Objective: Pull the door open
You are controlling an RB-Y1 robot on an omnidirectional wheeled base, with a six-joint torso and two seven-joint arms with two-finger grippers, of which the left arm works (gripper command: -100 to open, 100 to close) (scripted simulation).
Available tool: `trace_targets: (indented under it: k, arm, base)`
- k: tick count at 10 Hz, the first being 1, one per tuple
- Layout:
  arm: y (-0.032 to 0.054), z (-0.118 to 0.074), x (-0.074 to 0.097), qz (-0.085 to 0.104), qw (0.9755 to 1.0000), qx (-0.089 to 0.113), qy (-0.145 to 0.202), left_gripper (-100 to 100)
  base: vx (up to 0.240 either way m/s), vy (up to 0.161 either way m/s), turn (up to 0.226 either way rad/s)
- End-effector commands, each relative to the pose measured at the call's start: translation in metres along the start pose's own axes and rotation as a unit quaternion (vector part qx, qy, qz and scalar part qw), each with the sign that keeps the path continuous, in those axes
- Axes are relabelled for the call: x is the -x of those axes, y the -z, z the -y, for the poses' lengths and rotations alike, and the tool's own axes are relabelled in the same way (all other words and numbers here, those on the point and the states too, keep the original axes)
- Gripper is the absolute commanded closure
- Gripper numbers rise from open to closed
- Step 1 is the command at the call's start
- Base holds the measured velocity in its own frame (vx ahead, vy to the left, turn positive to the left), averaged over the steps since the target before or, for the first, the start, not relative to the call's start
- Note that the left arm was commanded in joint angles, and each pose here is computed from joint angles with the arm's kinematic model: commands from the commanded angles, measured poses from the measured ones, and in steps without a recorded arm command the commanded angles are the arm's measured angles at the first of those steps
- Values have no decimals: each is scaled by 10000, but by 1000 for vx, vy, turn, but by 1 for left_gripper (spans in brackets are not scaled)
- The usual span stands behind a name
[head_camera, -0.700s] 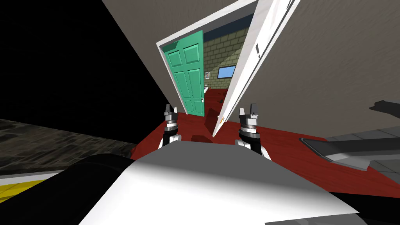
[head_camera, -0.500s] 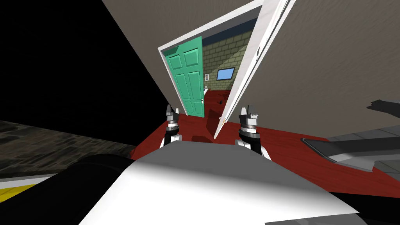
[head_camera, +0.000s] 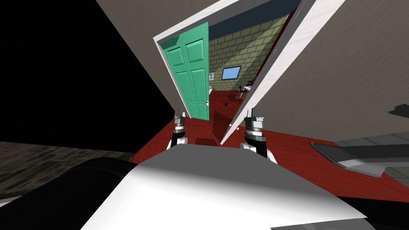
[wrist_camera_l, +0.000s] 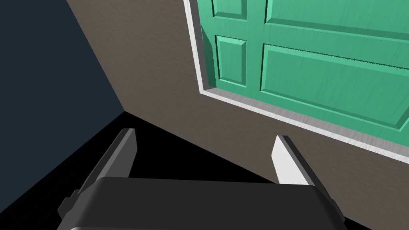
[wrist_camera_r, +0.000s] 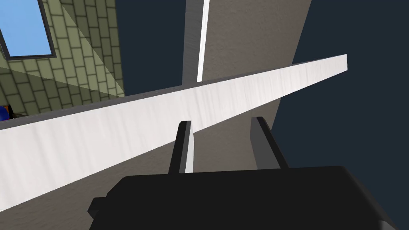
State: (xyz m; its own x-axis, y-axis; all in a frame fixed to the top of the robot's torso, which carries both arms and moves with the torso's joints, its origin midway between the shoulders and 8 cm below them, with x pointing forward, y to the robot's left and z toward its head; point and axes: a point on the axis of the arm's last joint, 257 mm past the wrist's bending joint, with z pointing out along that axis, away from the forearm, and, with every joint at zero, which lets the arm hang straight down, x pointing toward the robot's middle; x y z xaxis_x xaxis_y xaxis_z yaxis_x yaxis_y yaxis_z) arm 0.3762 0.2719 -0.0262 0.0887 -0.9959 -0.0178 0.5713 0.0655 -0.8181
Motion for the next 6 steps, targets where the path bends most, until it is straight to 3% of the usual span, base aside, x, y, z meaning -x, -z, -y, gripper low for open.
trace_targets:
  k: [1, 6]
  arm:
    - [18, -102, -4, -23, 10000, 72, 7, -100]
    - [64, -372, -49, -79, 9996, 262, 33, -100]
  base:
    - [105, 58, -31]
    - [76, 40, -27]
